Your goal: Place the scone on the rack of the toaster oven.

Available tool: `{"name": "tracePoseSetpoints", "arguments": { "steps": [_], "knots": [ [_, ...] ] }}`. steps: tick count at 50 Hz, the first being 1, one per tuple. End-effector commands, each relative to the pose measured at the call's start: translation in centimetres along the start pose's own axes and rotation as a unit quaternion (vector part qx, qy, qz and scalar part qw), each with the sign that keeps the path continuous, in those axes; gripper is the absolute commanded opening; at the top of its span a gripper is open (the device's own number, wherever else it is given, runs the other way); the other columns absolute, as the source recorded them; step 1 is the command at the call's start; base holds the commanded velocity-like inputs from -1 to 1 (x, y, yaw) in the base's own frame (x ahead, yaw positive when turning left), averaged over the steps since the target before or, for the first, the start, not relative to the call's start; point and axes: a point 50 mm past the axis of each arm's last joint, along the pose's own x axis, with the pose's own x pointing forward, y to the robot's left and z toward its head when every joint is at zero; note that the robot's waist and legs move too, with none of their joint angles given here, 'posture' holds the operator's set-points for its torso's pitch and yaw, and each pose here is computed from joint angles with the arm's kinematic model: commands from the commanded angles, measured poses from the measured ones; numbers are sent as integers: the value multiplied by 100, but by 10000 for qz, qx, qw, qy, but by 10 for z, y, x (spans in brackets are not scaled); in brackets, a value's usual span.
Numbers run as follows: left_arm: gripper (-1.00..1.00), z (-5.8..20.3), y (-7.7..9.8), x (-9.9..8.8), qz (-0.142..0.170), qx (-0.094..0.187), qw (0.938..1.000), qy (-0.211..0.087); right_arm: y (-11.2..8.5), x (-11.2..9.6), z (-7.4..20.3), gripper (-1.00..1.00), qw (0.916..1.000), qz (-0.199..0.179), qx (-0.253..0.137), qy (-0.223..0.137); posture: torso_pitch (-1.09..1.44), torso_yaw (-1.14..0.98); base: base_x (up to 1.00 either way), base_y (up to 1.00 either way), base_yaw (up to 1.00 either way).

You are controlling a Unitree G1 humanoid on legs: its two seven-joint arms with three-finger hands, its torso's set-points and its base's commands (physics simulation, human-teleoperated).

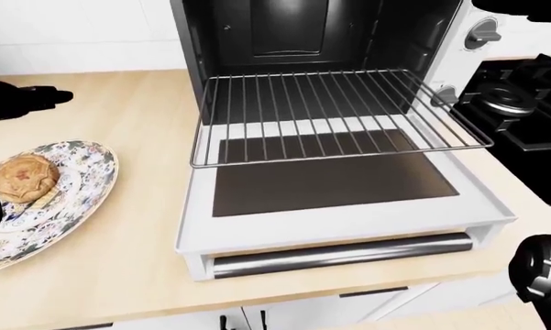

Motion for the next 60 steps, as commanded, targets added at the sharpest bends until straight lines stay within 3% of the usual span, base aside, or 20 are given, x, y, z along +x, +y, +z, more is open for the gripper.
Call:
{"name": "tracePoseSetpoints", "arguments": {
  "steps": [1,7,14,21,32,37,43,47,48,60],
  "knots": [
    [100,-6,12,-16,407,23,9991,130,-2,-2,15,100,9992,-62,21,-385,0,0,0,0,0],
    [100,-17,9,-20,367,-21,9990,239,-2,-2,15,100,9992,-69,20,-381,0,0,0,0,0],
    [100,-42,3,-41,395,-142,9983,396,-1,-2,13,100,9993,-58,2,-378,0,0,0,0,0],
    [100,-51,-3,-30,358,-272,9977,500,-1,-3,14,100,9993,-52,3,-373,0,0,0,0,0],
    [100,-67,-18,-28,260,-506,9962,664,-1,-3,12,100,9993,-52,-2,-369,0,0,0,0,0],
    [100,-67,-25,-37,181,-622,9953,714,-2,-2,13,100,9993,-63,1,-372,0,0,0,0,0],
    [100,-61,-17,-43,300,-628,9952,682,-1,-3,12,100,9993,-65,3,-371,0,0,0,0,0],
    [100,-59,-14,-39,380,-617,9953,649,-1,-3,13,100,9993,-60,8,-371,0,0,0,0,0],
    [100,-52,-13,-7,493,-614,9957,484,0,-3,11,100,9994,-41,0,-353,0,0,0,0,0],
    [100,-43,-9,20,528,-594,9957,468,1,-3,10,100,9994,-34,2,-344,0,0,0,0,0]
  ]
}}
